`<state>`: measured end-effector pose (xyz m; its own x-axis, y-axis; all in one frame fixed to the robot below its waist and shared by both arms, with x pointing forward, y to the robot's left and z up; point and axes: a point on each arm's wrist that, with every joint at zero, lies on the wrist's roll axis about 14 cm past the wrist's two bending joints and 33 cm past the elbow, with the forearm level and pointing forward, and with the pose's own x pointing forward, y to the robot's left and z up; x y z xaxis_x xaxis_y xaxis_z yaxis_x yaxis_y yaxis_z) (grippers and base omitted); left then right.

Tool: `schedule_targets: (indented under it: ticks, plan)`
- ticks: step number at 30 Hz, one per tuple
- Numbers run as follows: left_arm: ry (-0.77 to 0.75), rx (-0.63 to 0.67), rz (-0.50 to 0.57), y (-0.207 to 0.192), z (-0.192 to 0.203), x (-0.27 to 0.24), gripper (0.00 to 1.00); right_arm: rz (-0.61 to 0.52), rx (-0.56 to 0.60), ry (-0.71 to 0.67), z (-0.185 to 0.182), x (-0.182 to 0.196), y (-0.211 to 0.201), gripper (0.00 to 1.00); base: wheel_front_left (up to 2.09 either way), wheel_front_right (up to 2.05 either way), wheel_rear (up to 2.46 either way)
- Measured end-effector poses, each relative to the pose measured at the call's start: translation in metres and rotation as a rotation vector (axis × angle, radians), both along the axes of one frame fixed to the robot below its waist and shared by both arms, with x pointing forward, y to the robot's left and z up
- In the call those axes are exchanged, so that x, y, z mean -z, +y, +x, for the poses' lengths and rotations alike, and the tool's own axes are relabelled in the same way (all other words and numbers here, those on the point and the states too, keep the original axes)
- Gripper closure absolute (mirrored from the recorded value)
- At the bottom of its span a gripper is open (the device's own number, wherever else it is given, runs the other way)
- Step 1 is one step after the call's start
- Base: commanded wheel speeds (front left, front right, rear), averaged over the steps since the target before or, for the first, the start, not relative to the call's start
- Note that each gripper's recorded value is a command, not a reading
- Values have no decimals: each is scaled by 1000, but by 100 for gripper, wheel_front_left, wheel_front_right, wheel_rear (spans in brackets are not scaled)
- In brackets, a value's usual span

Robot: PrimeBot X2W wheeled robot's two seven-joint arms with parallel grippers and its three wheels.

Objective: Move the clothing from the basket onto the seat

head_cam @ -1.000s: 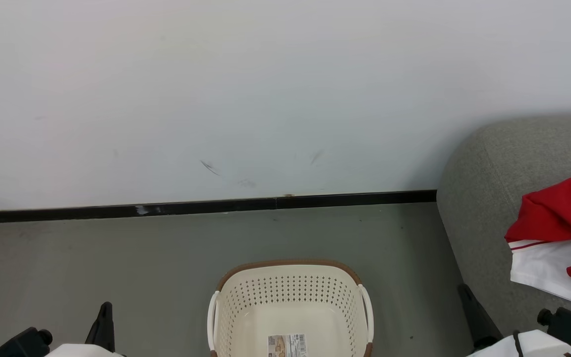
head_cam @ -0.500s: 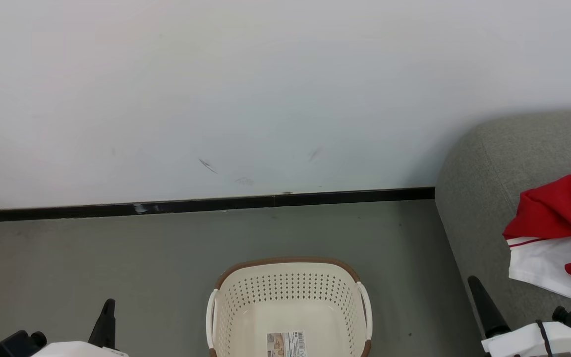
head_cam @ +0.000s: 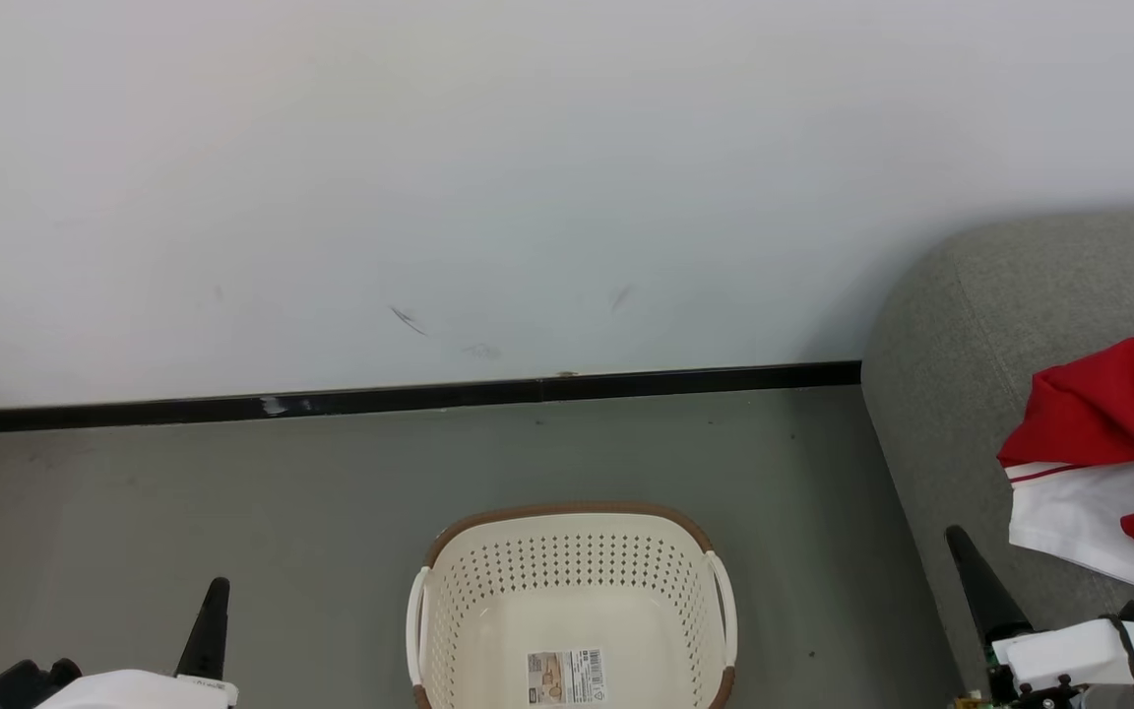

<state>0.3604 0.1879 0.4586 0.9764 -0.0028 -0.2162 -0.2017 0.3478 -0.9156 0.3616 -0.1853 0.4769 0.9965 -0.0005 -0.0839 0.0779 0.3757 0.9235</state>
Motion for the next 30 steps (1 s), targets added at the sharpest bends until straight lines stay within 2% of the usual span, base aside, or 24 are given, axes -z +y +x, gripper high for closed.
schedule_targets:
  ticks: [25, 30]
  plan:
    - [-109, -29, -347, -1, 14, -17, 100, 378, 62, -20, 13, -7, -18, 100, 0, 0, 0]
    - [-113, -34, -363, -1, 14, -18, 100, 395, 66, -18, 13, -6, -19, 100, 0, 0, 0]
